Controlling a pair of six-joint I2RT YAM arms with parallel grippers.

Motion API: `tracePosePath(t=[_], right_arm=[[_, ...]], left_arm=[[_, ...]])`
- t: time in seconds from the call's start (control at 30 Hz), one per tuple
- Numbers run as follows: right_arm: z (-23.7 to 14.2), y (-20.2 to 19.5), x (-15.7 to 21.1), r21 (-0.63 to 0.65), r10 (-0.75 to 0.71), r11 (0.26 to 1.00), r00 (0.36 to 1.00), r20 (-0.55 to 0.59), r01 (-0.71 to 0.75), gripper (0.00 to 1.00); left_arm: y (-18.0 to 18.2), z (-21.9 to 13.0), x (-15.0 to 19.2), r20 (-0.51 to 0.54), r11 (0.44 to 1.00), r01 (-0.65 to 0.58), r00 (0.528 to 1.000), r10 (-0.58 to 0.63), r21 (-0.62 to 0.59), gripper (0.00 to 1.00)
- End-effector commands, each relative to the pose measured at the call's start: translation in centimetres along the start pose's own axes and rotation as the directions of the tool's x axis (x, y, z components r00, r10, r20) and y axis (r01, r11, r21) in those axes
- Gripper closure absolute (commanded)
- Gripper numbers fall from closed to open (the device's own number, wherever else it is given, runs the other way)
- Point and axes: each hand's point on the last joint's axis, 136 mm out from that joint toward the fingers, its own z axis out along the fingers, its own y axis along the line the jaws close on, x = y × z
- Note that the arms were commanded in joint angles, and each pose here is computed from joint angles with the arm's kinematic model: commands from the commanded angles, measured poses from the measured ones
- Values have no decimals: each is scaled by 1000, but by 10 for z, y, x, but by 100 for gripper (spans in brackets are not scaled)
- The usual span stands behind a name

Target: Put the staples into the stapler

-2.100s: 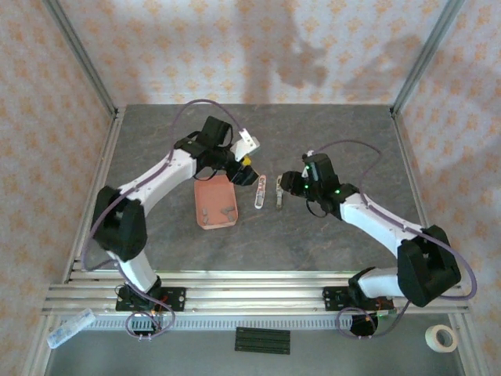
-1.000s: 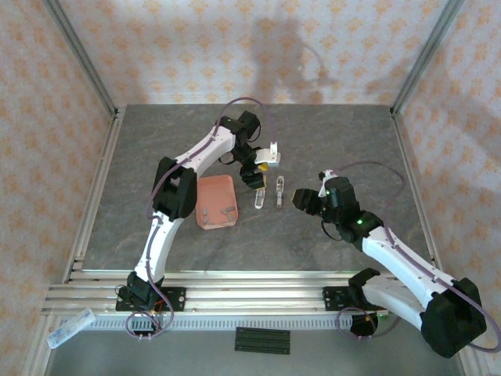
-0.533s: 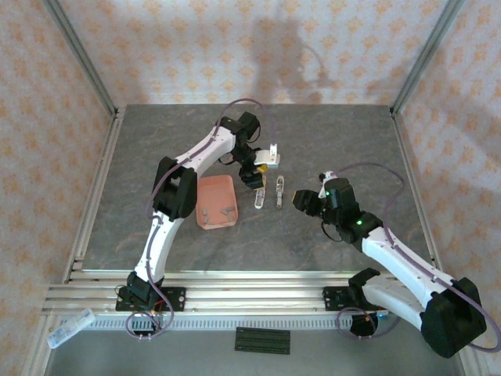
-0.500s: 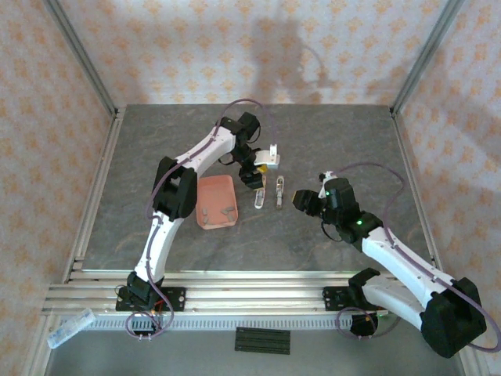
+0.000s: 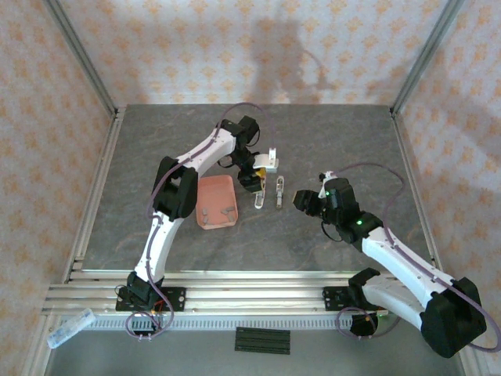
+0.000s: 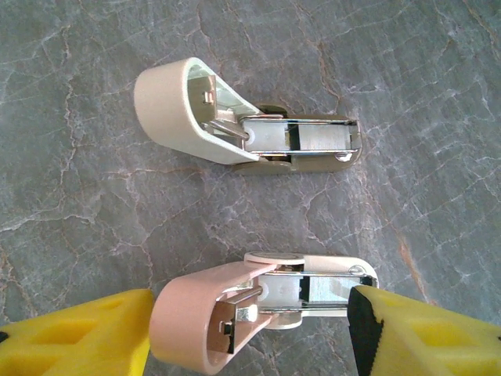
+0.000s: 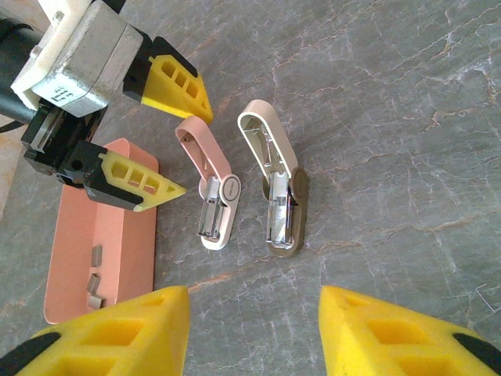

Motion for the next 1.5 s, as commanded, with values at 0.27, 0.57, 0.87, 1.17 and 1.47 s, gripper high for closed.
tracePosePath(t=[0.27,0.57,0.87,1.17,1.47], right_arm=[[-5,-3,-2,2,13,1000,1000,23,-13,56],[-8,-3,-2,-5,18,1000,999,36,-18,59],[-9,-4,0,-11,22,1000,999,42,-21,59],[-13,-5,0,-17,23,1000,998,58,-22,59],[-16,3,-2,-46,39,998,998,54,-37,59]], left_arm=[[-25,-21,-19,14,998,-70,997,70,8,33],[-35,-25,-18,-14,996,-90,996,90,-4,34],[-49,-18,-12,-71,994,-107,992,108,11,34],[-70,-17,-4,-134,994,-112,984,113,18,34],[-75,-40,-20,-41,990,45,998,-51,-132,33]])
